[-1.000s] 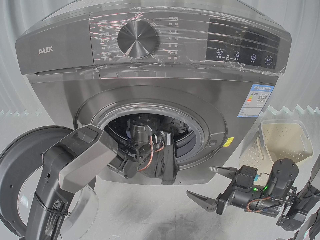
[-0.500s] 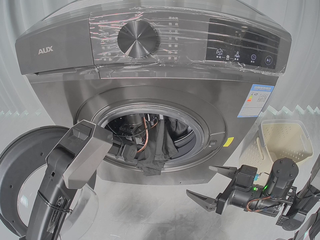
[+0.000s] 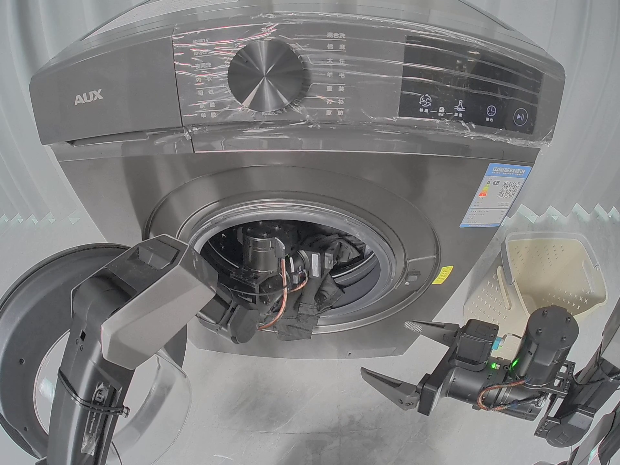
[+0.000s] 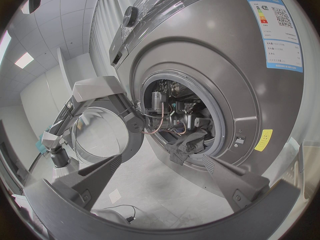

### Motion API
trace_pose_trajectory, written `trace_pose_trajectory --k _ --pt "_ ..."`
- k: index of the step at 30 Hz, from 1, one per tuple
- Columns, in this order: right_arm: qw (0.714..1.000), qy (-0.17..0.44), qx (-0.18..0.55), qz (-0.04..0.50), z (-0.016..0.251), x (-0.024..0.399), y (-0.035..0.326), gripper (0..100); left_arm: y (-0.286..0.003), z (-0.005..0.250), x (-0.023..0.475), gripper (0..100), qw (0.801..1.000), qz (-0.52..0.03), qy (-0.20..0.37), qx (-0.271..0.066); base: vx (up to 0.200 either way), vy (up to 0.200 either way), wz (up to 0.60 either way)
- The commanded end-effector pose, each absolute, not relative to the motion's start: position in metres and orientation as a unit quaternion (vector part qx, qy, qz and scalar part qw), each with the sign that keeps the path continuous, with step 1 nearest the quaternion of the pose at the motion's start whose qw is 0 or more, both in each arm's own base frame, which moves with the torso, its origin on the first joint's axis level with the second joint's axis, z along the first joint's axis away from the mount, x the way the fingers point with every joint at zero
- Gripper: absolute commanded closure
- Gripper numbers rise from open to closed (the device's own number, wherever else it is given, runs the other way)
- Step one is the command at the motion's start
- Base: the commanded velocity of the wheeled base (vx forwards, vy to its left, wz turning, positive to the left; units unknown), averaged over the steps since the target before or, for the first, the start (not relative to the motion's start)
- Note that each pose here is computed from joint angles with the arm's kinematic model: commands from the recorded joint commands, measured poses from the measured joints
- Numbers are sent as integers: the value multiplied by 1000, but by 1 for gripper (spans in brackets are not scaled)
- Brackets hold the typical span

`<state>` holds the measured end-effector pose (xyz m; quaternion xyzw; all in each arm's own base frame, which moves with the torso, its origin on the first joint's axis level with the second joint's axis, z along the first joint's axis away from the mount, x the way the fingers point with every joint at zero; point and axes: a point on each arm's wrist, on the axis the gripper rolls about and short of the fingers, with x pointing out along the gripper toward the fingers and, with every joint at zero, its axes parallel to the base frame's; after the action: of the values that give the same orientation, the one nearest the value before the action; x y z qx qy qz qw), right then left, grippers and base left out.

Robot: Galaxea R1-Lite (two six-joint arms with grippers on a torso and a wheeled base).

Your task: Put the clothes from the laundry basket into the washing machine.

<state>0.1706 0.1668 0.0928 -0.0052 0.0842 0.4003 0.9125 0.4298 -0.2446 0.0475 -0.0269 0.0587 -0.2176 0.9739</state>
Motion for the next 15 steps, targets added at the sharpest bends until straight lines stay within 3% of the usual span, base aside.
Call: trace_pose_trajectory --k 1,15 --pt "912 86 -6 401 92 171 167 0 -249 49 400 0 964 -248 92 -12 0 0 0" --pt "913 86 -6 400 92 171 167 0 -244 4 396 0 959 -242 149 19 0 0 0"
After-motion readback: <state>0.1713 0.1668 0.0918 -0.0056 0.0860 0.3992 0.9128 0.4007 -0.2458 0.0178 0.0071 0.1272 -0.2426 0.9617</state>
